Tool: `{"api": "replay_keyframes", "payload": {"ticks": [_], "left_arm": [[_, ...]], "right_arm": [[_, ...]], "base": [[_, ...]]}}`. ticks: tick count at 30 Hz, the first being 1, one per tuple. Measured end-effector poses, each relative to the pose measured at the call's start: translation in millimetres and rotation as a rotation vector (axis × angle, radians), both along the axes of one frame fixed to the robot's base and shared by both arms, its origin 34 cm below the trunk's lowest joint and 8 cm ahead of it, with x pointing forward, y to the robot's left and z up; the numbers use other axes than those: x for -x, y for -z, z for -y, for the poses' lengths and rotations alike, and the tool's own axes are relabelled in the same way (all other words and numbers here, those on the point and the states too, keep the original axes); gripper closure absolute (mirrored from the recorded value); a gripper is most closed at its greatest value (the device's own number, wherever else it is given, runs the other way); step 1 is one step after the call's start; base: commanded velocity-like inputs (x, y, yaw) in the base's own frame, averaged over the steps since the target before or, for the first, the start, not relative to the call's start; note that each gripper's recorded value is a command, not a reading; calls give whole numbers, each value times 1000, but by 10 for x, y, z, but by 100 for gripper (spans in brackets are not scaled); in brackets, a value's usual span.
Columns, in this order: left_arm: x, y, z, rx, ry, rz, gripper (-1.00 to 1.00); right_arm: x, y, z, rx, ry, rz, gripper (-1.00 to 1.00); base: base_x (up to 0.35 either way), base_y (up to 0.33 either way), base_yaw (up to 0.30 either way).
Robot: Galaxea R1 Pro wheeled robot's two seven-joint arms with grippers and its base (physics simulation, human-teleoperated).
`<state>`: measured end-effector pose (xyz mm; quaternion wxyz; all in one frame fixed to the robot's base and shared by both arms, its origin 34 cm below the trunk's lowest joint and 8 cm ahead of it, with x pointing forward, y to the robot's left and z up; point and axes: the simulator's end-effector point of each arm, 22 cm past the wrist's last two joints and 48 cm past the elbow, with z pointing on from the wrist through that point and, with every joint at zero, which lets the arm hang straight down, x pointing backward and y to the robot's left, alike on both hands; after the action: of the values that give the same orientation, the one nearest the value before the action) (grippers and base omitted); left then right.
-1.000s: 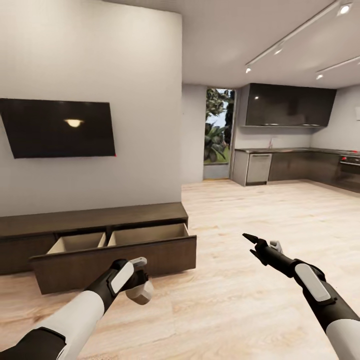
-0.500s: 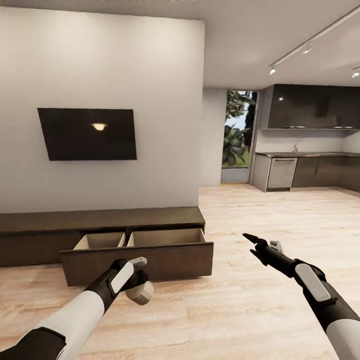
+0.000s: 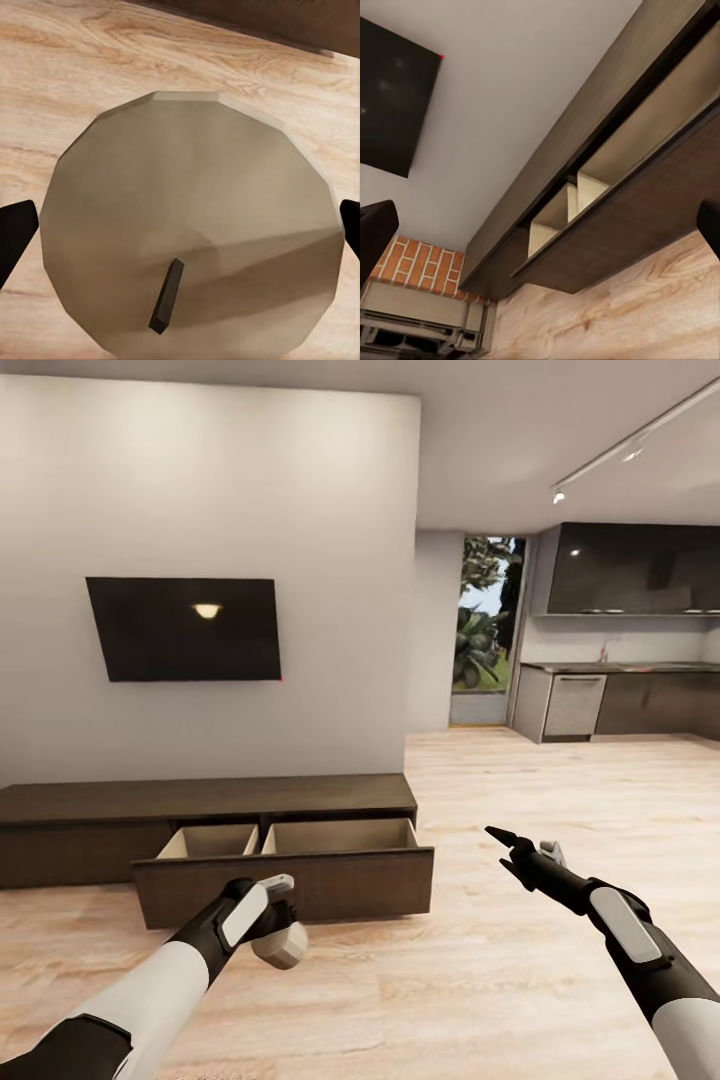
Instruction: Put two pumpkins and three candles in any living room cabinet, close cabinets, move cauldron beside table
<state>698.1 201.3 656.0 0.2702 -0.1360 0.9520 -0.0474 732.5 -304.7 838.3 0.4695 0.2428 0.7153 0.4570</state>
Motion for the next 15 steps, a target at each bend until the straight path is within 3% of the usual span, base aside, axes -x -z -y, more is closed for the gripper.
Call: {"api": "replay_keyframes", "payload": {"ticks": [15], "left_arm": [[-20,-158,-5,0,0,-24,100]], "right_arm": [[-63,-153,14,4,1,-21,-100]], "base": [[0,0,108]]}}
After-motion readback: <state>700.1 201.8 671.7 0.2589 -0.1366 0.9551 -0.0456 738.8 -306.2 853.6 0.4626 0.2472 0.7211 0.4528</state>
